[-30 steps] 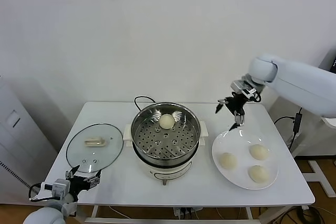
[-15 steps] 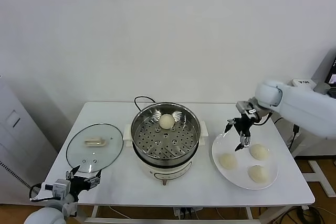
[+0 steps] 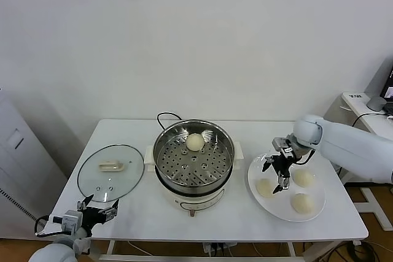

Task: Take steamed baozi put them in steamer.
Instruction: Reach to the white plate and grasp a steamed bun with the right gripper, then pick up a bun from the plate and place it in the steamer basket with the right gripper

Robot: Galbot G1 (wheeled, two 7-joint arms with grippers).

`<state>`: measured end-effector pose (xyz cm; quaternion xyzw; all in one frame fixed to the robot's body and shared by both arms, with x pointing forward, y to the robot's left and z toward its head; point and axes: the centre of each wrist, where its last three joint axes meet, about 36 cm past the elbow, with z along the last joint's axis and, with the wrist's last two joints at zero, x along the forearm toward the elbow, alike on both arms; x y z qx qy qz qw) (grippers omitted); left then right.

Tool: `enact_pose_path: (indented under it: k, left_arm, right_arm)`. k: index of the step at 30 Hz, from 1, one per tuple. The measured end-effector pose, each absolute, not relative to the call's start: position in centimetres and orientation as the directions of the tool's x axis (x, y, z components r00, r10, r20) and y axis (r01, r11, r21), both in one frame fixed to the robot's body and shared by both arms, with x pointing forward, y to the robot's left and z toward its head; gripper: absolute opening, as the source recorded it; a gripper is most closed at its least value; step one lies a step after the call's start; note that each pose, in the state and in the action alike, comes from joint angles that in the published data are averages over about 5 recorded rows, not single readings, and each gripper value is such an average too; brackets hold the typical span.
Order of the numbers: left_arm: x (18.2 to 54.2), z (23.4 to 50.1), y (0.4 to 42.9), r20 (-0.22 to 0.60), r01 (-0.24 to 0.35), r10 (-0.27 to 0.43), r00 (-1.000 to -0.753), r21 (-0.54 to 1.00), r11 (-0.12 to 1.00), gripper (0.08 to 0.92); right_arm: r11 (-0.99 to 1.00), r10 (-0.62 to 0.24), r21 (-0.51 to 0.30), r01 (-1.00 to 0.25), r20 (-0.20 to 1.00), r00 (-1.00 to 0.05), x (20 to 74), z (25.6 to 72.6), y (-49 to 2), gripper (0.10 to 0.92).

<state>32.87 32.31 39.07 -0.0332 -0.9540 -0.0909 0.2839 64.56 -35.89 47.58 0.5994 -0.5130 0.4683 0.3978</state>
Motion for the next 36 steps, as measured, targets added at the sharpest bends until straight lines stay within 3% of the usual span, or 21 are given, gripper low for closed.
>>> enact_pose_path:
  k: [8,19,27,36]
  left_arm:
    - [32.8,38.9,32.2,0.551,0.117,0.013,-0.834,0.154,0.981,0.823]
    - [32.6,39.0,32.1,0.551,0.121,0.016,-0.835,0.154,0.981,0.823]
    - [32.5,39.1,31.8,0.551,0.120,0.015,-0.835,0.155,0.981,0.823]
    - [32.6,39.4,31.9,0.548,0.120,0.012,-0.837,0.161,0.980,0.823]
  right_arm:
    - [-0.149,-0.233,-0.012,-0.989,0.972,0.023,64.3,45.5,-35.7,0.756]
    - [-0.130,-0.237,-0.028,-0.991,0.972,0.003,64.0,45.2,-36.4,0.494]
    - [-0.116,-0.241,-0.034,-0.993,0.971,-0.005,64.0,47.2,-37.3,0.475]
    - [-0.119,-0.258,-0.088,-0.989,0.965,-0.055,65.4,56.6,-37.0,0.475]
